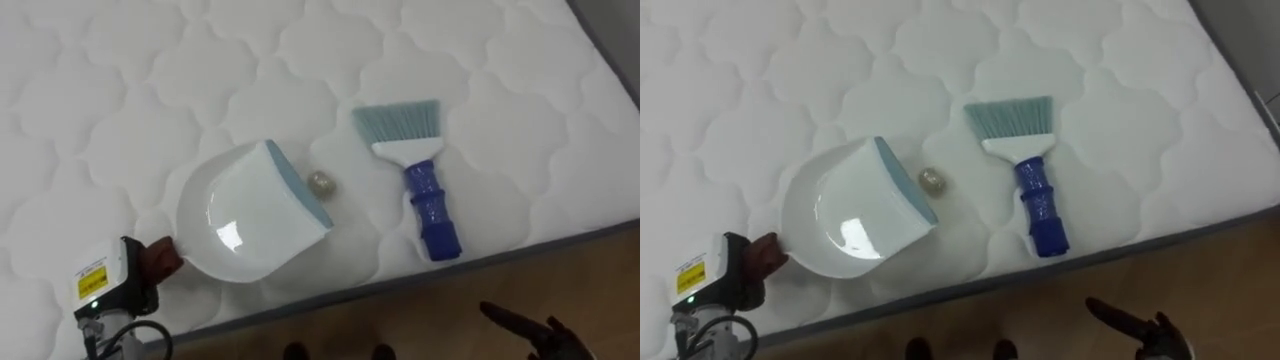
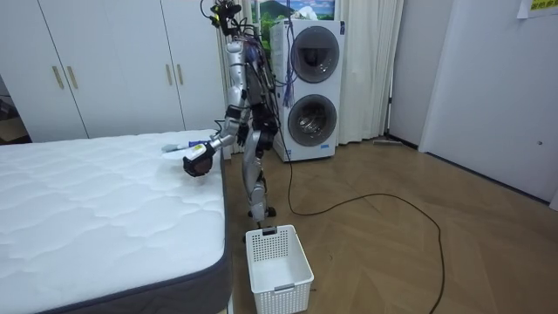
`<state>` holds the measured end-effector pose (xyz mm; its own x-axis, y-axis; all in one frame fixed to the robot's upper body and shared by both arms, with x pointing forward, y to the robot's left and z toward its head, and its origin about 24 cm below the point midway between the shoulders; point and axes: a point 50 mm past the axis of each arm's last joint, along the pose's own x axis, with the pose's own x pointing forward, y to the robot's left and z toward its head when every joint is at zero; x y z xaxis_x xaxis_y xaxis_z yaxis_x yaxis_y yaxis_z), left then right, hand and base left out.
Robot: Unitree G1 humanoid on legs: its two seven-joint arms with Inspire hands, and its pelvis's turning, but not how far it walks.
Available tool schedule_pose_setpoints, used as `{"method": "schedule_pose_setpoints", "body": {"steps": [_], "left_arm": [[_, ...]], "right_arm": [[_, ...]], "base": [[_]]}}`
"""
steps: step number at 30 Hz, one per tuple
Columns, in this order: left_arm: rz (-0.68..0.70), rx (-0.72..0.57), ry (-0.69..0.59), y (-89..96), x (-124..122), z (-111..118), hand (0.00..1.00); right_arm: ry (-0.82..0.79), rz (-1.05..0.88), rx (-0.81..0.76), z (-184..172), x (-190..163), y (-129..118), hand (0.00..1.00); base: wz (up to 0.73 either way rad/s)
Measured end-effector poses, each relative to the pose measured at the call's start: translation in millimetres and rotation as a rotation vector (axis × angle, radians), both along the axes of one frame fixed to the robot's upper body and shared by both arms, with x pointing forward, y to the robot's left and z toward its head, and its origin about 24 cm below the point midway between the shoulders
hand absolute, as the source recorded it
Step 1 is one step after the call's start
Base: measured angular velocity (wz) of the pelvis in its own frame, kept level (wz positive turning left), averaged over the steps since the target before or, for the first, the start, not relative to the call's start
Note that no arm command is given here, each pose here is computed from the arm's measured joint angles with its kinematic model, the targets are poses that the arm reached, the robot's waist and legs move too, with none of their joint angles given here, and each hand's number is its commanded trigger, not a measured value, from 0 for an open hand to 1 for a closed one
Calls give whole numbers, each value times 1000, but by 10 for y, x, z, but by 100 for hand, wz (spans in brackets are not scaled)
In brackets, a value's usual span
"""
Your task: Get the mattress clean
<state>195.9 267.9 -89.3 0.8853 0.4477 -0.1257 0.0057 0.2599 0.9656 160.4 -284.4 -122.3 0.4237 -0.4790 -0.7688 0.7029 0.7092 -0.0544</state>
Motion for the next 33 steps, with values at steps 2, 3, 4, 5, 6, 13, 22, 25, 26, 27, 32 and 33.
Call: {"method": "schedule_pose_setpoints", "body": {"steps": [2, 3, 4, 5, 6, 13, 22, 25, 26, 27, 32, 33], "left_arm": [[1, 8, 2, 4, -1, 1, 100], [4, 11, 5, 9, -10, -4, 100], [6, 14, 6, 12, -17, -7, 100], [7, 15, 7, 13, -21, -9, 100], [12, 16, 12, 19, -31, -16, 100], [15, 54, 67, 32, -97, -64, 100], [24, 87, 67, 37, -49, -44, 100], [21, 88, 70, 34, -41, -43, 100], [20, 89, 76, 33, -45, -47, 100], [16, 92, 89, 33, -53, -57, 100], [21, 99, 116, 44, -64, -68, 100], [20, 99, 121, 50, -63, -68, 100]], "right_arm": [[-11, 13, -31, 42, 67, -5, 0], [-26, 19, -54, 82, 129, -7, 0], [-35, 29, -78, 114, 178, -4, 0], [-39, 36, -92, 131, 199, -2, 0], [-49, 51, -117, 165, 245, 6, 0], [-118, 167, -285, 392, 519, 81, 0], [-279, 282, -431, 734, 874, 299, 0], [-329, 354, -500, 834, 948, 377, 0], [-336, 366, -511, 850, 959, 389, 0], [-345, 387, -532, 870, 974, 414, 0], [-376, 406, -552, 921, 1039, 512, 0], [-404, 407, -556, 973, 1070, 543, 0]], "base": [[-9], [-10], [-6], [0], [0], [4], [0], [0], [0], [4], [2], [0]]}}
